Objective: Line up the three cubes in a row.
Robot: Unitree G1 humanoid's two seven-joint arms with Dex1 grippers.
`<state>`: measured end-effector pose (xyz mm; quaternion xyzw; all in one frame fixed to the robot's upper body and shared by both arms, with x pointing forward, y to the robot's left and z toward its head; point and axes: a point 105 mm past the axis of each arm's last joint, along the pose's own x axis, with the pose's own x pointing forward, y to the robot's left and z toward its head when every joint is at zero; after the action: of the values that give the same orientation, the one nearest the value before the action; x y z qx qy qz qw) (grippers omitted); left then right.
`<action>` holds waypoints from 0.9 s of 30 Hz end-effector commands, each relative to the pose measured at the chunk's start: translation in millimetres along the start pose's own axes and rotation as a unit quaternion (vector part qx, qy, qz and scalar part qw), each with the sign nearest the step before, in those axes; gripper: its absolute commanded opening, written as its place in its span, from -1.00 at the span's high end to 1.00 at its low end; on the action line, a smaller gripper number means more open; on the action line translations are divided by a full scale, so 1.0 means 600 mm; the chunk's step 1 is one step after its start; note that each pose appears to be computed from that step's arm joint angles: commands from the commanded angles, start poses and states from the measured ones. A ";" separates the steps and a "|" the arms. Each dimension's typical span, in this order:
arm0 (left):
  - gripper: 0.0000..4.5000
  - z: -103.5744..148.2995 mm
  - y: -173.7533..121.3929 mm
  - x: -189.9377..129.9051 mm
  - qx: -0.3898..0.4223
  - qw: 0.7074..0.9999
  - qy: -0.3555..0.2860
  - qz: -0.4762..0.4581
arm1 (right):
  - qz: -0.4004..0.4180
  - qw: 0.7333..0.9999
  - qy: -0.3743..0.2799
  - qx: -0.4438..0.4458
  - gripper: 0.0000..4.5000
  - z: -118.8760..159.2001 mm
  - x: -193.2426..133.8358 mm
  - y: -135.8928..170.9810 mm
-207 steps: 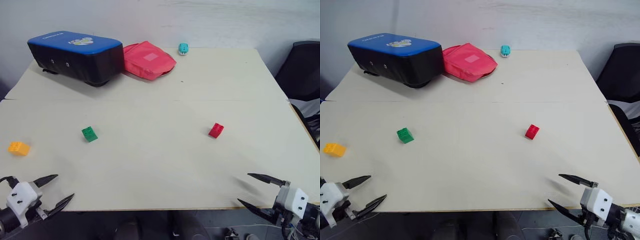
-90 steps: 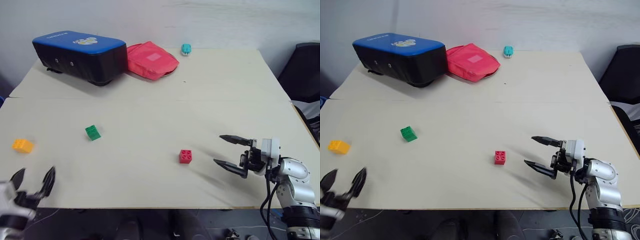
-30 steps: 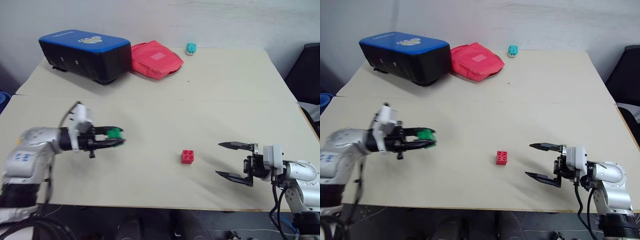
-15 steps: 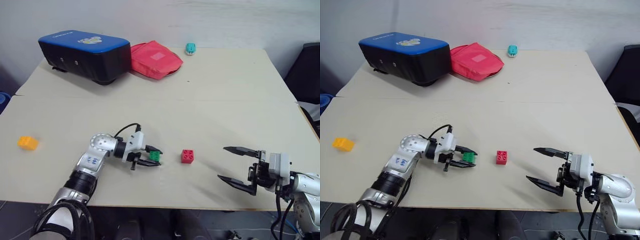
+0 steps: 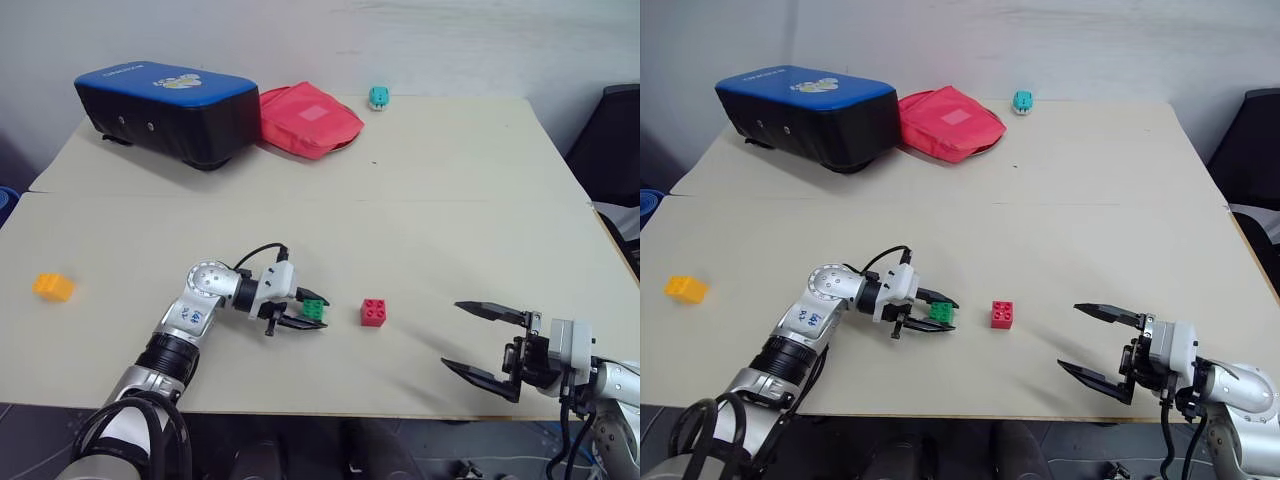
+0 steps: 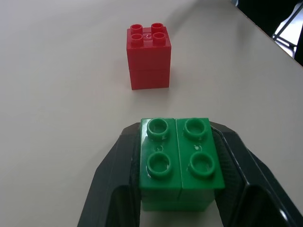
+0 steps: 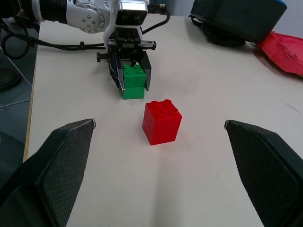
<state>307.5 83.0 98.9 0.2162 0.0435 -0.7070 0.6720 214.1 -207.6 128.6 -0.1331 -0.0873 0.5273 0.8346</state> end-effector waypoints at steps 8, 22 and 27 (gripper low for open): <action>0.33 -0.025 -0.003 -0.032 -0.030 0.998 0.056 0.014 | 0.002 1.000 -0.015 -0.010 -1.00 -0.004 0.000 0.004; -0.73 0.005 0.011 -0.051 -0.019 0.998 -0.001 0.063 | 0.006 1.000 -0.020 -0.012 -1.00 0.013 0.022 -0.002; -0.73 -0.015 -0.019 -0.086 -0.032 0.997 0.010 0.063 | 0.009 1.000 -0.019 -0.010 -1.00 0.010 0.024 -0.001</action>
<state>305.1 122.4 100.7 0.1960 0.0711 -0.6616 0.7203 219.9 -196.1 127.9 -0.1230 -0.0955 0.5324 0.8320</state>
